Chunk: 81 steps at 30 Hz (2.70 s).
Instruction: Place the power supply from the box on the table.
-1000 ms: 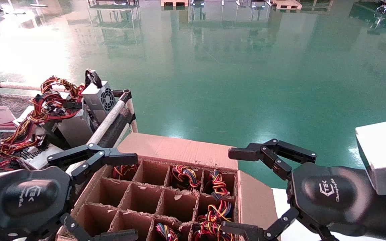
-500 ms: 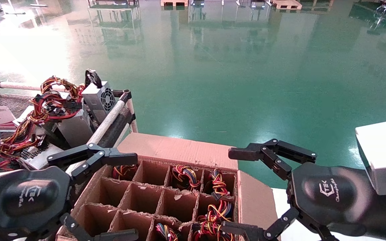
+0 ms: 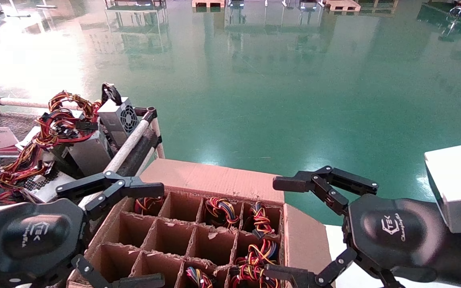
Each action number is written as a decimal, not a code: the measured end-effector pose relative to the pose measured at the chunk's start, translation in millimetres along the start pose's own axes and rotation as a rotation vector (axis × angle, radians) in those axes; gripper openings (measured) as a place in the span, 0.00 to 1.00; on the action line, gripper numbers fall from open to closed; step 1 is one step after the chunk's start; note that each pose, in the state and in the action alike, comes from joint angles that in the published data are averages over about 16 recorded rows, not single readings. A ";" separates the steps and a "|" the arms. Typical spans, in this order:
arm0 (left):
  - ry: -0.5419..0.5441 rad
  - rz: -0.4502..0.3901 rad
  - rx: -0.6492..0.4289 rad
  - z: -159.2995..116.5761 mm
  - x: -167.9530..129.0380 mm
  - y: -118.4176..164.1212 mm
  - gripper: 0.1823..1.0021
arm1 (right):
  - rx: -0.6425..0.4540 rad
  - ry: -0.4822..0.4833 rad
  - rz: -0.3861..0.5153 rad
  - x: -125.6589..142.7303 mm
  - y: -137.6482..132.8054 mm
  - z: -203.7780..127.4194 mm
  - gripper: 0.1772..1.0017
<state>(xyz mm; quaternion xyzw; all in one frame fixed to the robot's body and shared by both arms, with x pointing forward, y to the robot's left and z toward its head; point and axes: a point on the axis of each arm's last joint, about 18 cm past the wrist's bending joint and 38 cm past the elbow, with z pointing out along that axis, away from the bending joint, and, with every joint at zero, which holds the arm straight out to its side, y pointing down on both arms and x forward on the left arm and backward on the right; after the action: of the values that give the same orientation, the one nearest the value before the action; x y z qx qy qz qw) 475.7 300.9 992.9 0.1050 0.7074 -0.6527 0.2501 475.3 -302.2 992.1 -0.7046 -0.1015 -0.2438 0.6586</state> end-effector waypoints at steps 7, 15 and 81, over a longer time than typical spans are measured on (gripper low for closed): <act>0.005 0.046 -0.032 0.1 -1.5 -0.4 0.99 | 0.000 0.000 0.000 0.0 0.0 0.0 0.98; 0.029 0.135 -0.097 3.6 -4.0 -0.1 0.99 | 0.000 0.000 0.000 0.0 0.0 0.0 0.91; 0.151 0.324 -0.435 51.8 -56.7 88.8 0.99 | 0.000 0.000 0.000 0.0 0.0 0.0 0.02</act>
<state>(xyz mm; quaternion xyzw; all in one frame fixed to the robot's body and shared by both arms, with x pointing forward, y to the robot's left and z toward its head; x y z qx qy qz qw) 577.4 271.6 942.2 0.2089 0.8214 -0.4275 0.3146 475.3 -302.2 992.1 -0.7046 -0.1015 -0.2438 0.6586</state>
